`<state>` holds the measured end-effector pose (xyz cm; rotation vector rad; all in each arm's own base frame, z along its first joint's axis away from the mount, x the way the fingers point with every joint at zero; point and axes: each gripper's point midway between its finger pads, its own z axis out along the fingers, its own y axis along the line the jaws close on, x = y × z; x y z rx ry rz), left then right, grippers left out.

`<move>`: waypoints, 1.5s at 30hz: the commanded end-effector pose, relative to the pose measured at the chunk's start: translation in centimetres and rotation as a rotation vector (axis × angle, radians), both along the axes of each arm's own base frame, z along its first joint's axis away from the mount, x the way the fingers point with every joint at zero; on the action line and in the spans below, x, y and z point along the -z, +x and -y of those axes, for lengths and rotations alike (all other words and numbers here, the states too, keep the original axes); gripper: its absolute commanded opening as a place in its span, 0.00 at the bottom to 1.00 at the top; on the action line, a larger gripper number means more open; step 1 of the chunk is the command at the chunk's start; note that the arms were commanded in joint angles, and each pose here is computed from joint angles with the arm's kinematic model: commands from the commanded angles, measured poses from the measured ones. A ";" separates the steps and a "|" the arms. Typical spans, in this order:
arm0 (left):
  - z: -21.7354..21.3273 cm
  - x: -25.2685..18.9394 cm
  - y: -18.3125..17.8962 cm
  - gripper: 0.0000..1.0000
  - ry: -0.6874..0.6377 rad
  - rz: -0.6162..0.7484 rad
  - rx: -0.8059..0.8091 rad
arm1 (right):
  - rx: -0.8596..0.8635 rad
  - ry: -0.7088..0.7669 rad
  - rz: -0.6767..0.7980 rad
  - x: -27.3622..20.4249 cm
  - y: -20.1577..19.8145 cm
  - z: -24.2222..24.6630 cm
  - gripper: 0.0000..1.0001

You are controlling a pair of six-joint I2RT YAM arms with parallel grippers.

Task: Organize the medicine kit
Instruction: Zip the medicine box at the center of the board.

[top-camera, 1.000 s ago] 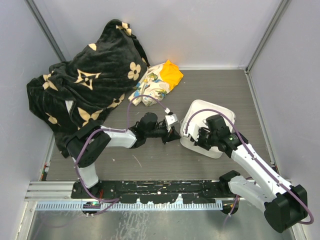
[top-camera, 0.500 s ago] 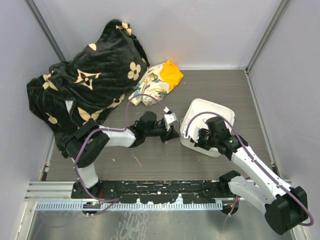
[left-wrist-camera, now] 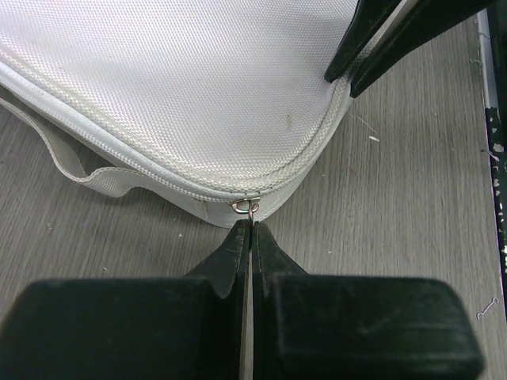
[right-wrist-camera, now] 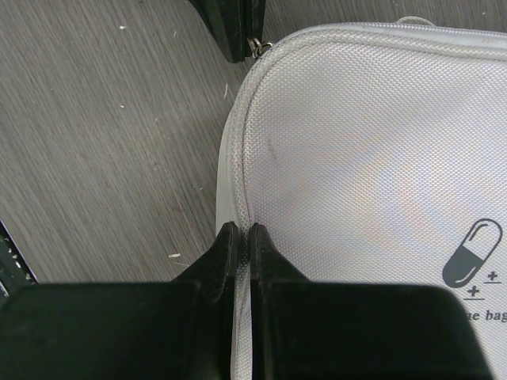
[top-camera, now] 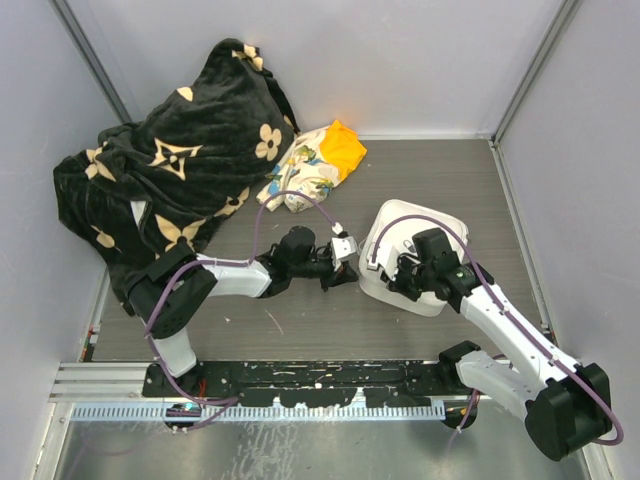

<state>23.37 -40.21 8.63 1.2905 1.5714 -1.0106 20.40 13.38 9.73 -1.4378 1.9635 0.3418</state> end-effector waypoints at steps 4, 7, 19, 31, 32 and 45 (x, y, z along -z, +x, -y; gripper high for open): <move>2.4 -4.0 -4.1 0.00 -0.122 0.074 0.161 | -0.012 0.116 -0.062 -0.4 -0.6 -2.1 0.01; 2.5 -3.9 -4.6 0.00 -0.127 0.069 0.180 | -0.010 0.116 -0.065 -0.4 -0.5 -2.2 0.01; 2.5 -4.8 -8.2 0.00 -0.168 0.059 0.378 | -0.001 0.107 -0.057 0.2 0.0 -2.1 0.01; 1.8 -5.6 -10.6 0.00 -0.184 0.037 0.526 | -0.006 0.119 -0.066 0.2 0.8 -2.8 0.01; 1.7 -5.6 -10.8 0.00 -0.185 0.036 0.541 | -0.003 0.117 -0.062 0.2 0.9 -2.7 0.01; 1.7 -4.9 -8.0 0.00 -0.141 0.068 0.381 | 0.033 0.075 0.010 0.2 2.5 -1.9 0.01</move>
